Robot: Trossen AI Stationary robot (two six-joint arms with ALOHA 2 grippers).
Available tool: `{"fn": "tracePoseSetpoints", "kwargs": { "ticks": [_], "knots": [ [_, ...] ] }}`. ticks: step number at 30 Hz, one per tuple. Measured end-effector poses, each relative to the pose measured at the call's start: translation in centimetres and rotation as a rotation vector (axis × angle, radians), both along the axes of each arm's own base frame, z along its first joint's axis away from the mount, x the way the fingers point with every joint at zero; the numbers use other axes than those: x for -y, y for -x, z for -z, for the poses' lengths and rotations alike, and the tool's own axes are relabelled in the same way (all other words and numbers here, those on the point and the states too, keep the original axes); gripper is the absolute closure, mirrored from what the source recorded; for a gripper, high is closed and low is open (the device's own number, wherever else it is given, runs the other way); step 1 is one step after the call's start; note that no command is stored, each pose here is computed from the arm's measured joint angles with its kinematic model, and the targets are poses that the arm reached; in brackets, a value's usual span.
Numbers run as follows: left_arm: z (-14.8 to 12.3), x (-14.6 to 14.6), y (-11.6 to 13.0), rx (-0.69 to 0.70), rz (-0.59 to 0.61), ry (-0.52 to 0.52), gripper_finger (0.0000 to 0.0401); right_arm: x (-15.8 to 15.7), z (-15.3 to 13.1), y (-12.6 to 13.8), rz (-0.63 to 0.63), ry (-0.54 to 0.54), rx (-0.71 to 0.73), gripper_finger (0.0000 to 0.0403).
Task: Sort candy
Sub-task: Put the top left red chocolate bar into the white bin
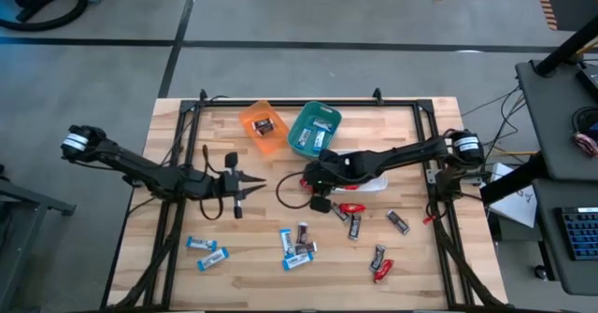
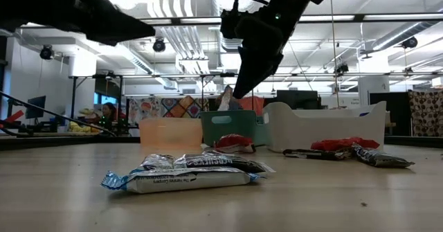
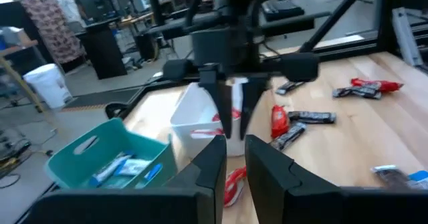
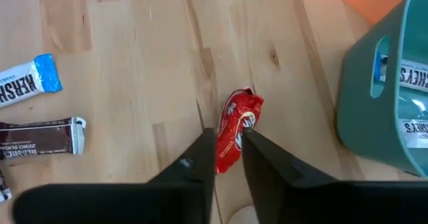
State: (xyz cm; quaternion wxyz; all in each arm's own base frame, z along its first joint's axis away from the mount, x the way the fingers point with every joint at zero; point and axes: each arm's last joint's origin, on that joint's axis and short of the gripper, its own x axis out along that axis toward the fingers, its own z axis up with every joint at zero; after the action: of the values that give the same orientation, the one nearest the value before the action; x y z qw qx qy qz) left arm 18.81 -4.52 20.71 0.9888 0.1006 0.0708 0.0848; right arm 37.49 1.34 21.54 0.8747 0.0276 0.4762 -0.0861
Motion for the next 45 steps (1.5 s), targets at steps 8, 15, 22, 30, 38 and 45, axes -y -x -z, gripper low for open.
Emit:
{"fn": "tracePoseSetpoints", "kwargs": {
  "ticks": [8, 15, 22, 30, 38, 45],
  "knots": [
    [-0.2, -0.2, 0.6, 0.017, -0.003, -0.014, 0.0361, -0.3, 2.4, -0.8, -0.001, 0.009, -0.059, 0.0246],
    [0.1, -0.1, 0.4, -0.001, -0.002, -0.028, 0.0361, -0.5, 4.9, -1.4, 0.042, -0.013, -0.112, 0.0235],
    [0.5, -0.1, 0.2, -0.018, -0.003, -0.027, 0.0361, -0.4, 5.9, -1.5, 0.078, 0.024, -0.129, 0.0238],
    [0.5, -0.1, 0.2, -0.014, -0.003, -0.019, 0.0361, -0.2, 6.0, -1.7, 0.072, 0.033, -0.122, 0.0251],
    [0.4, -0.1, 0.1, -0.014, -0.003, -0.019, 0.0361, 0.1, 6.0, -1.7, 0.064, 0.04, -0.123, 0.0296],
    [0.4, -0.1, 0.1, -0.014, -0.003, -0.019, 0.0361, 0.1, 5.9, -1.8, 0.034, 0.044, -0.117, 0.0356]
  ]
}}
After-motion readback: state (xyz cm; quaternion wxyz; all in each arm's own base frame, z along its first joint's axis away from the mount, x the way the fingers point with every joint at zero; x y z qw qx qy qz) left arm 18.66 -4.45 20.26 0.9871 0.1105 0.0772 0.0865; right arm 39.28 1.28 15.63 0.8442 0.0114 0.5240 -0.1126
